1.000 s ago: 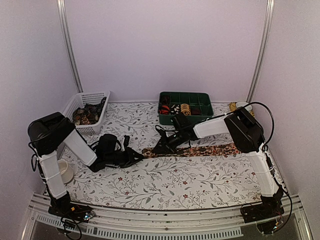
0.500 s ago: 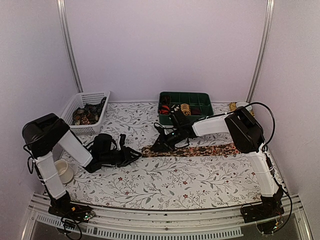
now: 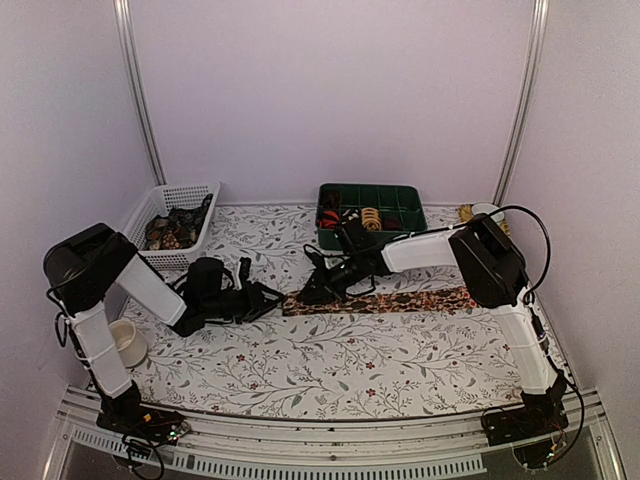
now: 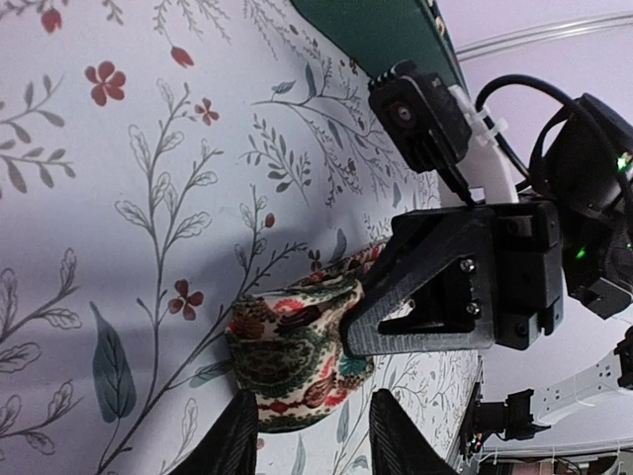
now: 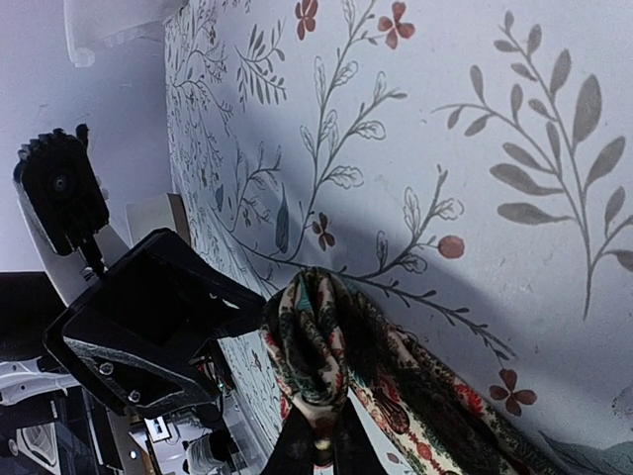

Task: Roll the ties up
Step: Roll the tie at the center of the board.

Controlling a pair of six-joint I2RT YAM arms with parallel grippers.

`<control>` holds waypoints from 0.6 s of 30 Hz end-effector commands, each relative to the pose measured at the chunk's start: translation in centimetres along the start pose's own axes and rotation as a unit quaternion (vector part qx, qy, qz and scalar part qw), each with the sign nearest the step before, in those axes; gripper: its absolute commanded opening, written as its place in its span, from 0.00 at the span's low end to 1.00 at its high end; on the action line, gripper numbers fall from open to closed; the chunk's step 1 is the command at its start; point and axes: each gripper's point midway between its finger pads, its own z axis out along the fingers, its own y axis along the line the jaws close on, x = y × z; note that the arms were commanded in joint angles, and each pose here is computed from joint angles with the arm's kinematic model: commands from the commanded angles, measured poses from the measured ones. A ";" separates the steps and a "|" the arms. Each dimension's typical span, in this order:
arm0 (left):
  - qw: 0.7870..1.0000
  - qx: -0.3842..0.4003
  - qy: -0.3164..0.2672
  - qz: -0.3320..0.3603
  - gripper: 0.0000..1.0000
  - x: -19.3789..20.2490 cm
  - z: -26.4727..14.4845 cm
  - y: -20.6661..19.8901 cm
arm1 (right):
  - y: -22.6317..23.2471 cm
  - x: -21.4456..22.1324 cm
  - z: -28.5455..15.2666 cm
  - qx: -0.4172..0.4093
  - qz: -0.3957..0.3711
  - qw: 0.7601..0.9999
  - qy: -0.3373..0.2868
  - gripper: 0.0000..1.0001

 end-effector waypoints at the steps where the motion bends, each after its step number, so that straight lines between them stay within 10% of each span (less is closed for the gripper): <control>1: 1.000 -0.011 0.024 -0.012 0.39 1.2 0.4 1.1 | 4.8 -0.1 -2.1 -0.025 -0.031 0.999 -0.010 0.06; 18: 0.999 -0.019 0.040 -0.019 0.41 2.3 1.5 1.9 | 3.4 0.5 -1.4 -0.011 -0.008 1.000 0.014 0.06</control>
